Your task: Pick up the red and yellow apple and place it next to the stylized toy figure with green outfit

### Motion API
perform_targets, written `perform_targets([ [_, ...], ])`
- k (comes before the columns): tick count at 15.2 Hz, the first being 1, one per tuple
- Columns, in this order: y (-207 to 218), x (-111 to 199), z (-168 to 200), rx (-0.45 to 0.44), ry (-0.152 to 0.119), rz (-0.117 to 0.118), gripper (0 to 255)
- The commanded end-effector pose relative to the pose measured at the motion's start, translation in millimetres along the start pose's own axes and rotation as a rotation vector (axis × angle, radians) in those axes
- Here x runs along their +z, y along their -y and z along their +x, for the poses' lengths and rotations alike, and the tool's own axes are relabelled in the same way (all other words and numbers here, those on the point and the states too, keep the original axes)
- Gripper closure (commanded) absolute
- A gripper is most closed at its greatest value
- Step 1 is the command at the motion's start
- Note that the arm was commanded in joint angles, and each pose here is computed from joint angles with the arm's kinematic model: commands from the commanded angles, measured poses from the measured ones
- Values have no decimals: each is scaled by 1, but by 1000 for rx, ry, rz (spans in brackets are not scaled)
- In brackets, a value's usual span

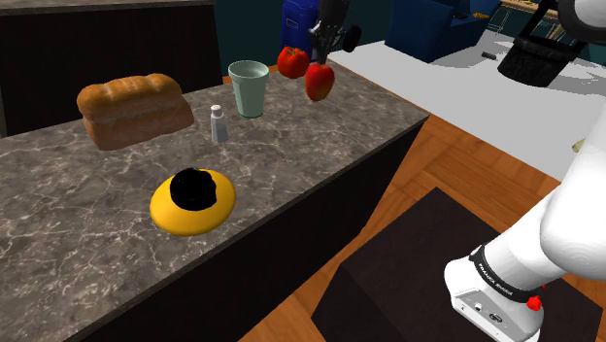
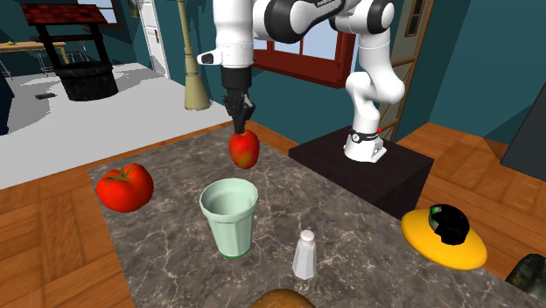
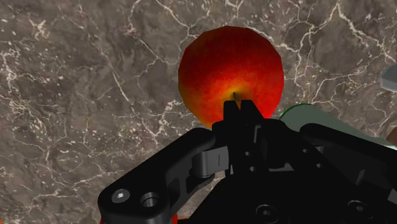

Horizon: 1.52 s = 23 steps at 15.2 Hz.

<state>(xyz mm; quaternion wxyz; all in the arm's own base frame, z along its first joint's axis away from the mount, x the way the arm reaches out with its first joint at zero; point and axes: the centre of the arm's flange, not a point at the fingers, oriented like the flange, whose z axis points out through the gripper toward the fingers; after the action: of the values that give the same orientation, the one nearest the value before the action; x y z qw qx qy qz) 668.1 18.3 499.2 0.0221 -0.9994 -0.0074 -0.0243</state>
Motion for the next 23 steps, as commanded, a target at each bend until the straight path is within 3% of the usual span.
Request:
perform_targets([
  [1, 1, -12, 1, 0, 0, 0, 255],
  [23, 6, -128, 6, 0, 0, 0, 255],
])
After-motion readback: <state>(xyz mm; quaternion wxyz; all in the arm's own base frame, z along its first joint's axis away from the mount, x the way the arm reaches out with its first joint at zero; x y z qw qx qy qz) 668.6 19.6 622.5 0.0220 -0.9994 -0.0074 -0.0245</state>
